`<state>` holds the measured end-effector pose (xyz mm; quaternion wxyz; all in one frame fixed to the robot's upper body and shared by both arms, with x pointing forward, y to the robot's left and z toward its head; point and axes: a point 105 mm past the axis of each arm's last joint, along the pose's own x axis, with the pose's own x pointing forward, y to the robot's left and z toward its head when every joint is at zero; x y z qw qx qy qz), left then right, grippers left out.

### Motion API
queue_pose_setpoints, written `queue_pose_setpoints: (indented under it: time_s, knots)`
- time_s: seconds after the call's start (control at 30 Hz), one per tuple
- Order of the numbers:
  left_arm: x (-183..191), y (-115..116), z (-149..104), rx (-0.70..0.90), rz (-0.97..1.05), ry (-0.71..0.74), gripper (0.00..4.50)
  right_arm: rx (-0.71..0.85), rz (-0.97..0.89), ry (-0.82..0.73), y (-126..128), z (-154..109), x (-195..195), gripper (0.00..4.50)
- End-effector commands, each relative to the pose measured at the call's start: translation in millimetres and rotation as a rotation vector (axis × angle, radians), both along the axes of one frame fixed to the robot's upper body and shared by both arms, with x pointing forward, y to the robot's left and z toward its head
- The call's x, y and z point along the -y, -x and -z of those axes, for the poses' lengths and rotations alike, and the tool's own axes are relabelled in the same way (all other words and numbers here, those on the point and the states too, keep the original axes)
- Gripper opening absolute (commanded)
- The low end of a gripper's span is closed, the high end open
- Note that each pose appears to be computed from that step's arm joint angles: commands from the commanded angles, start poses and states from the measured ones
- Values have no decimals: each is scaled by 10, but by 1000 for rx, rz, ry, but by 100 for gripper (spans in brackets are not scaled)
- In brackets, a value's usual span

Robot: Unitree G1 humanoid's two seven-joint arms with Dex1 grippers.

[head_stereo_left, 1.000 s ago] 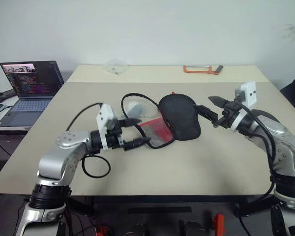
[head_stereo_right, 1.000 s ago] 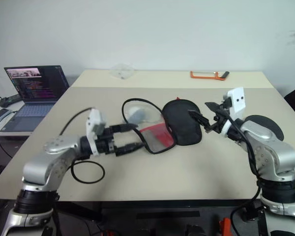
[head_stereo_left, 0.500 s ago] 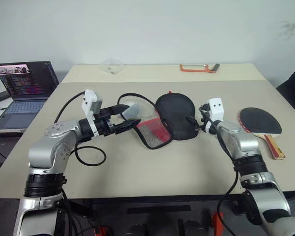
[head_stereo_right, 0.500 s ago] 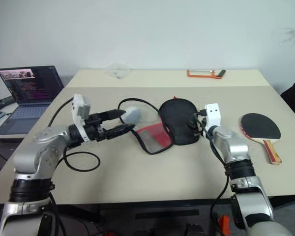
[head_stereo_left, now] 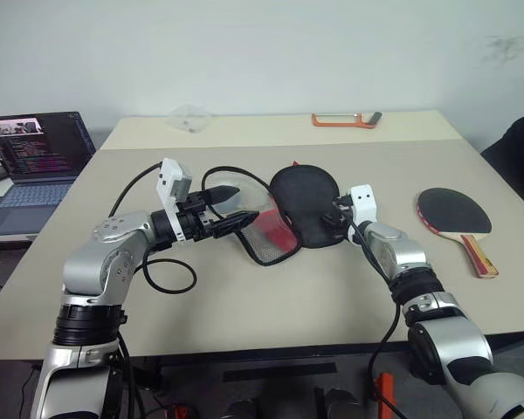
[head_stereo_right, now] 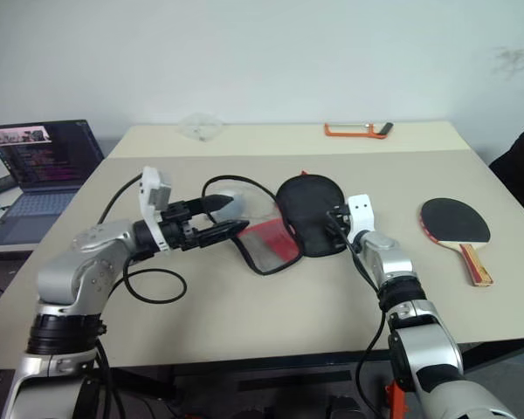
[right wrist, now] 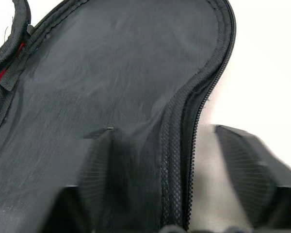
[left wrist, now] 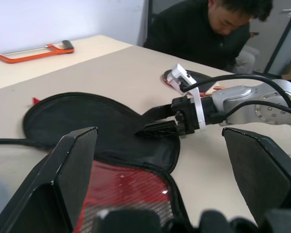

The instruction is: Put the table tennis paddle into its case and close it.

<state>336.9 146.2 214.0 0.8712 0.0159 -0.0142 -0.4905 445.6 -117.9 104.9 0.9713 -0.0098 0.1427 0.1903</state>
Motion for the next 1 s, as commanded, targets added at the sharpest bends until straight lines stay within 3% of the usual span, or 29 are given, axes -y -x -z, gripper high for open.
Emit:
queue_pose_setpoints:
  time_s: [0.03,0.23,0.27,0.43,0.6,0.87,1.0]
  knots:
    - [28,17,-148,70,18,-6,450,15,-23,-37,6,-100,-110,222]
    - [50,10,-148,76,28,-16,450,33,-15,-105,7,-252,-199,15]
    - [58,7,-149,77,30,-16,450,37,3,-146,-3,-310,-208,7]
    - [111,10,-132,79,55,-33,450,74,190,-321,-56,-639,-59,7]
    - [179,24,-121,82,88,-43,450,27,345,-370,36,-639,231,7]
    - [251,57,-58,65,131,-50,450,-119,162,-263,533,-431,142,7]
    - [294,73,-26,58,151,-53,450,-134,173,-207,602,-363,290,7]
